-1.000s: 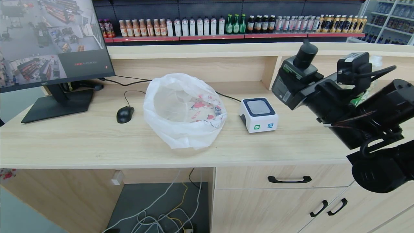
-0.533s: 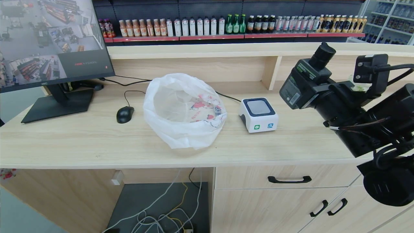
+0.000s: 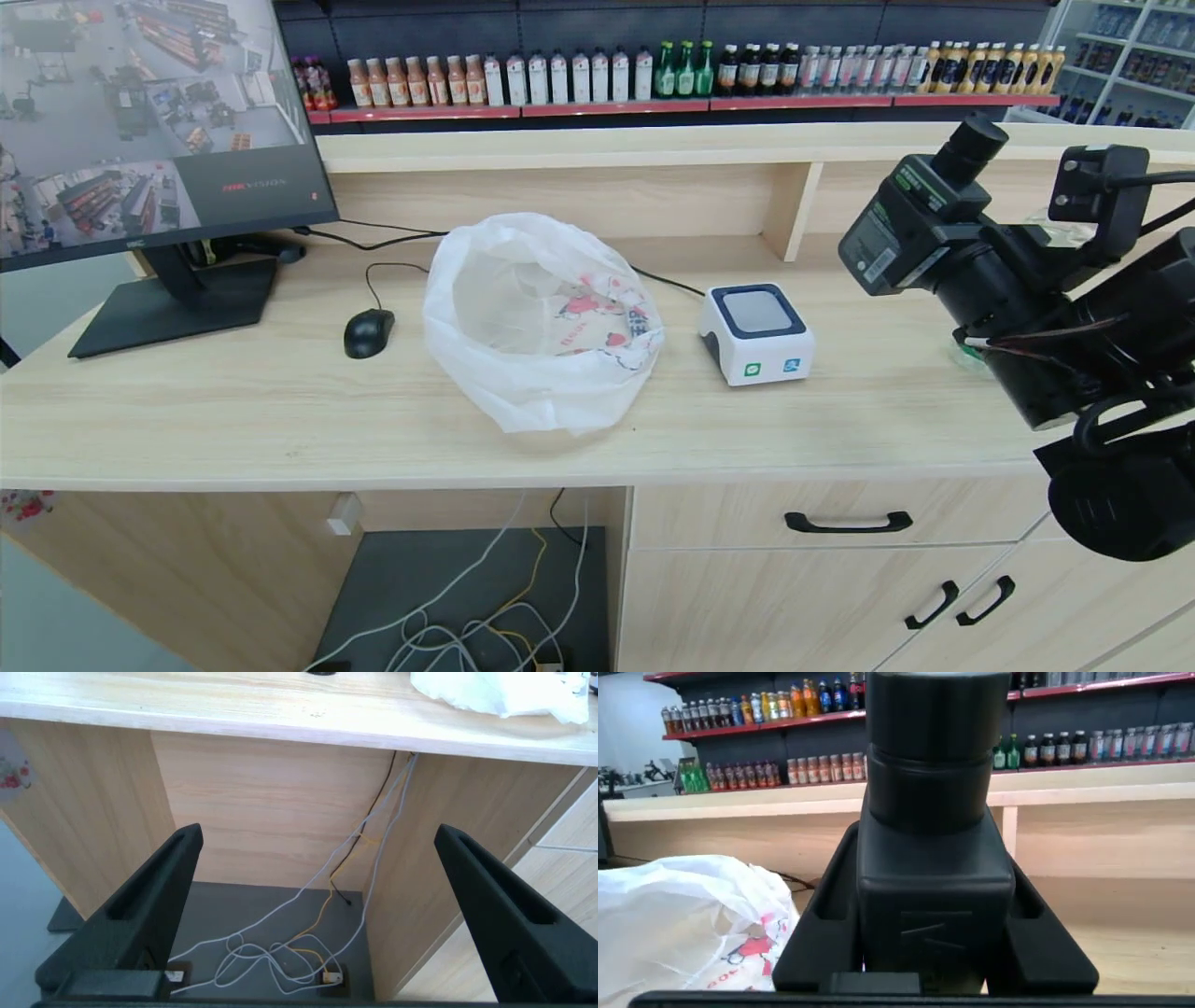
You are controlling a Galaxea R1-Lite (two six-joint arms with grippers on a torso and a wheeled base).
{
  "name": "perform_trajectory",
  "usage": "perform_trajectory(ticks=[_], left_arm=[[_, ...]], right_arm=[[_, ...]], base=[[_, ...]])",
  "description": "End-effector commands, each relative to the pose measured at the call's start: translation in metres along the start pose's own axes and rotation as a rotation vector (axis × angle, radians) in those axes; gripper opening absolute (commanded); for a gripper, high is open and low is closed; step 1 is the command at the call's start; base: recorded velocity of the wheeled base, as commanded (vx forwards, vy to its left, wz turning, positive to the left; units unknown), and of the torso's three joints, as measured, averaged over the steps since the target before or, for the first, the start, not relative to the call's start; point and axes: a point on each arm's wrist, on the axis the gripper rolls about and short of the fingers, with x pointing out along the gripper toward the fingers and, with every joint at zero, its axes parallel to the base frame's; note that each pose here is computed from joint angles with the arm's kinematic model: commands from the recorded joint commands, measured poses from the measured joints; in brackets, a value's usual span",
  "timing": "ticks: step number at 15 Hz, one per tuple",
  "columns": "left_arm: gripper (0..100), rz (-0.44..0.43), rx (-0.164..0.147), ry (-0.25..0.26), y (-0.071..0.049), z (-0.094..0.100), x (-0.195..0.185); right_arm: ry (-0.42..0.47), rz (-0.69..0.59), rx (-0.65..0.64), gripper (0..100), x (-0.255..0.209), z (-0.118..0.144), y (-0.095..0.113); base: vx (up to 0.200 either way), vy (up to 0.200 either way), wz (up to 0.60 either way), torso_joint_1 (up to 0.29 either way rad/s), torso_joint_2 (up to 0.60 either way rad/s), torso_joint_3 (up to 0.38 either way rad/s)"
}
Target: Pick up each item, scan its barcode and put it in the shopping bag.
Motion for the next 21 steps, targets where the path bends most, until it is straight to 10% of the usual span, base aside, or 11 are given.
perform_trajectory(ticks=[1, 14, 21], left_arm=[[100, 0.0, 0.0, 0.0, 0.0, 0.0, 0.0], [100, 0.0, 0.003, 0.0, 0.0, 0.0, 0.0], [100, 0.0, 0.003, 0.0, 0.0, 0.0, 0.0]], right_arm=[[0.0, -0.009, -0.003, 0, -0.001, 0.0, -0.004], [-0.001, 0.013, -0.011, 0, 0.0, 0.0, 0.001], [0.043, 0.213, 0.027, 0, -0.006, -0.017, 0.073]], base=[[0.0, 0.2, 0.0, 0.012, 0.01, 0.007], [0.0, 0.123, 0.0, -0.001, 0.0, 0.001], [0.0, 0.0, 0.0, 0.0, 0.0, 0.0]])
